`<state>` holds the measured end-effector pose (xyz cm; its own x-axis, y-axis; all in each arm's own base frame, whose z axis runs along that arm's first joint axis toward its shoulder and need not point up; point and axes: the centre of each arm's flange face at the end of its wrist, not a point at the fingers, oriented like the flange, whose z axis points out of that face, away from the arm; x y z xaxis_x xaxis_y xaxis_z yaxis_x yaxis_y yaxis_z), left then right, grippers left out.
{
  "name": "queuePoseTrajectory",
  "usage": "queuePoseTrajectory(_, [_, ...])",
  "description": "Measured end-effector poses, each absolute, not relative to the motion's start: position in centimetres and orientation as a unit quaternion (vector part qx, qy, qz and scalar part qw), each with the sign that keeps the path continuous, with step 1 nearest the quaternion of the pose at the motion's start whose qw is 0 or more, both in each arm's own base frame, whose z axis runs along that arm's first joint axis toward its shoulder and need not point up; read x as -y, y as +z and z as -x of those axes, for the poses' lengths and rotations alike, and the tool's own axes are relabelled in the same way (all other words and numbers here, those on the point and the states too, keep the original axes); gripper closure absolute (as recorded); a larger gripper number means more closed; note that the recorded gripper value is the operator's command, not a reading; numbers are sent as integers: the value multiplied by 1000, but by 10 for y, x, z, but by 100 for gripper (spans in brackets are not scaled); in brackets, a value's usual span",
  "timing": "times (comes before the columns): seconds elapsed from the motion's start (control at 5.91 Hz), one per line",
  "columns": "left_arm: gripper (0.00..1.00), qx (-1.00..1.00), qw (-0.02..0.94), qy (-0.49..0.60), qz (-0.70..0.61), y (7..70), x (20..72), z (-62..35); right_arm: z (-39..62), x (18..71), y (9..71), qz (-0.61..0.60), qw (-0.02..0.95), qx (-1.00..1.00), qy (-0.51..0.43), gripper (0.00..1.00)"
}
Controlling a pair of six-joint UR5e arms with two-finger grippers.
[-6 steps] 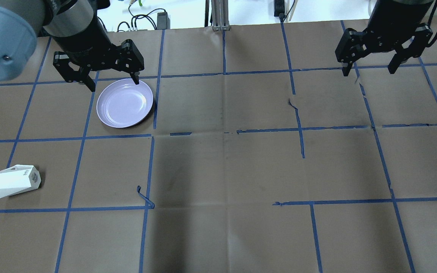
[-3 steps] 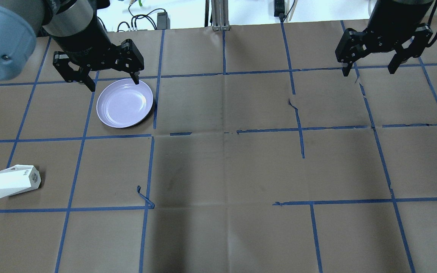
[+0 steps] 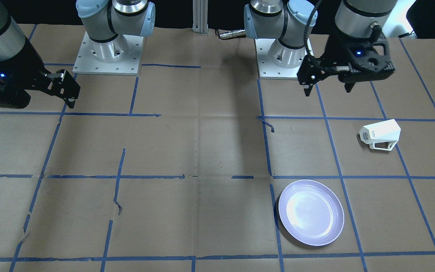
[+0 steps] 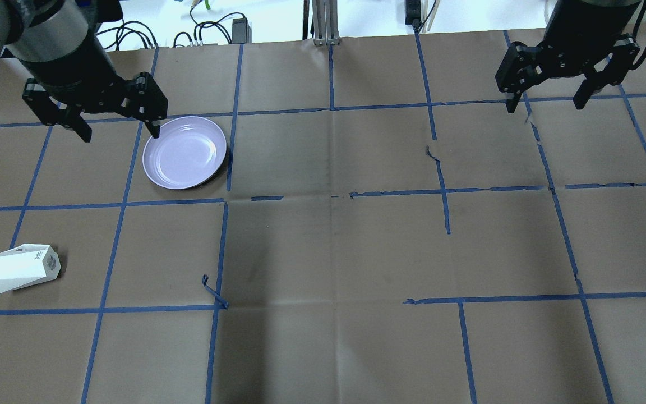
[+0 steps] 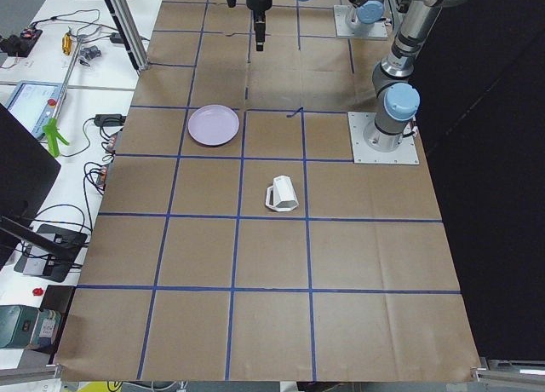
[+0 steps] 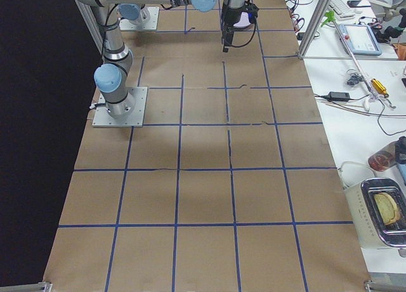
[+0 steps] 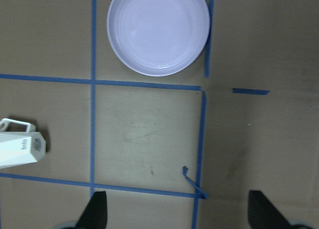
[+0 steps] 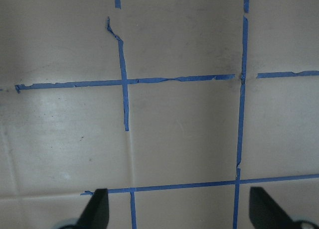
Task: Flip cup and place on plate
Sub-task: 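Move the left gripper from above the plate toward the white mug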
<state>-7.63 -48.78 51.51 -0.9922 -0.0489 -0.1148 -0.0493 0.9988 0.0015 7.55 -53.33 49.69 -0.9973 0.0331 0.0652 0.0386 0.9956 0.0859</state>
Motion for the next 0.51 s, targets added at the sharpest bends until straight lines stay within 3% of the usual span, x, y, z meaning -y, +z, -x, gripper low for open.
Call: queuePoseTrajectory(0.51, [1,-999,22,30,13,512,471,-126,-76,533,497,18,32,998,-43,0])
